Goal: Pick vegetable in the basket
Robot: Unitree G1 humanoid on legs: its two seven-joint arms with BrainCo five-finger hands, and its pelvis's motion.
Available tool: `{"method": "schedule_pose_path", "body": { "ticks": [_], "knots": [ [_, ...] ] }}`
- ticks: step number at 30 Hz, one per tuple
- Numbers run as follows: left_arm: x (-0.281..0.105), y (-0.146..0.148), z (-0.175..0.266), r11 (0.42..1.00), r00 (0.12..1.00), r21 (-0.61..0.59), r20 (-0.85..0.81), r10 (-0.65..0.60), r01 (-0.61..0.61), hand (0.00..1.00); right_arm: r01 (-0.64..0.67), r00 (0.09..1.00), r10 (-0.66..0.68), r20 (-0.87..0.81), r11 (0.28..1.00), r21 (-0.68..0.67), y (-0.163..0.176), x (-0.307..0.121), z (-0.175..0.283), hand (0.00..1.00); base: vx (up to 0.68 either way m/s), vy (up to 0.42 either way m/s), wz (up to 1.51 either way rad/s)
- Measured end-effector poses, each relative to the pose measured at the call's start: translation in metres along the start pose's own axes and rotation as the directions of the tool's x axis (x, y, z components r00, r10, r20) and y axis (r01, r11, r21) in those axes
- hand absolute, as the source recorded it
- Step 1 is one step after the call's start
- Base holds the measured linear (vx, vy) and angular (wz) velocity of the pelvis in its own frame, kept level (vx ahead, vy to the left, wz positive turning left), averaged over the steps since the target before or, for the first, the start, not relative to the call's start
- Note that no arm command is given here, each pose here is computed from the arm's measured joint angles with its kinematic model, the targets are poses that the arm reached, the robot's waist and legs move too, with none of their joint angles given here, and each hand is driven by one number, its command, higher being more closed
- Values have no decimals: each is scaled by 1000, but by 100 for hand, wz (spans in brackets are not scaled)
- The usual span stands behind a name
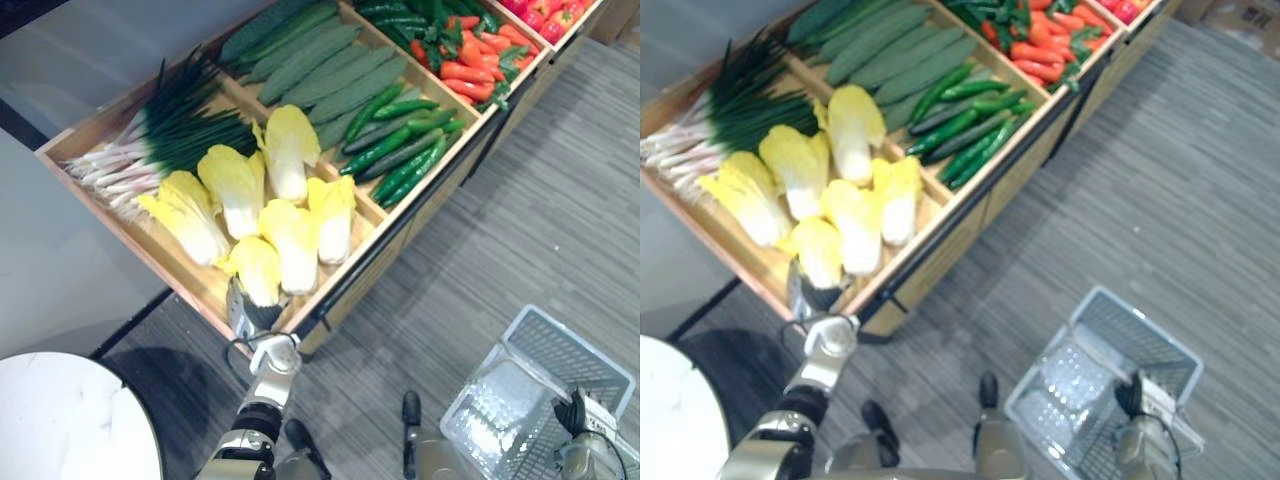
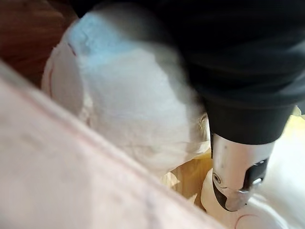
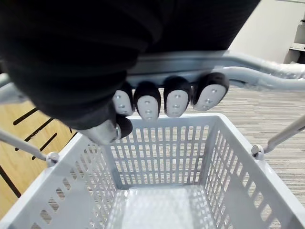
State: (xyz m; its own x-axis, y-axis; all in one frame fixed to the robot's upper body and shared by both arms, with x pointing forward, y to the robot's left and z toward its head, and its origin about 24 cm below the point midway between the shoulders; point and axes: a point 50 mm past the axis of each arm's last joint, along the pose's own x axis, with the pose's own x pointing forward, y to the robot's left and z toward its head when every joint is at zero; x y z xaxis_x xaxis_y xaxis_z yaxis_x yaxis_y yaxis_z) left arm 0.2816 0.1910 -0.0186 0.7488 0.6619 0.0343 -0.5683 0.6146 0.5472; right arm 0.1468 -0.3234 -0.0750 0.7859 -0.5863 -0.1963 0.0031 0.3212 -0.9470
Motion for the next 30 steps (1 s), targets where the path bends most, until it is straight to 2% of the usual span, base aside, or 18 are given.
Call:
{"method": "schedule_pose_path", "body": {
  "ticks": [8,20,30],
  "knots": [
    [20,12,-1,998,998,34,-11,55,-54,100,-3,998,5,67,1000,-20,2,1,8,100,-60,-22,-13],
    [19,12,-5,998,998,27,-31,51,-50,100,-18,998,19,62,1000,-24,5,-1,9,100,7,-6,9],
    [6,7,1,998,1000,-59,-27,10,-12,100,-58,998,58,-11,998,-27,17,-11,0,100,-11,5,7]
  ]
}}
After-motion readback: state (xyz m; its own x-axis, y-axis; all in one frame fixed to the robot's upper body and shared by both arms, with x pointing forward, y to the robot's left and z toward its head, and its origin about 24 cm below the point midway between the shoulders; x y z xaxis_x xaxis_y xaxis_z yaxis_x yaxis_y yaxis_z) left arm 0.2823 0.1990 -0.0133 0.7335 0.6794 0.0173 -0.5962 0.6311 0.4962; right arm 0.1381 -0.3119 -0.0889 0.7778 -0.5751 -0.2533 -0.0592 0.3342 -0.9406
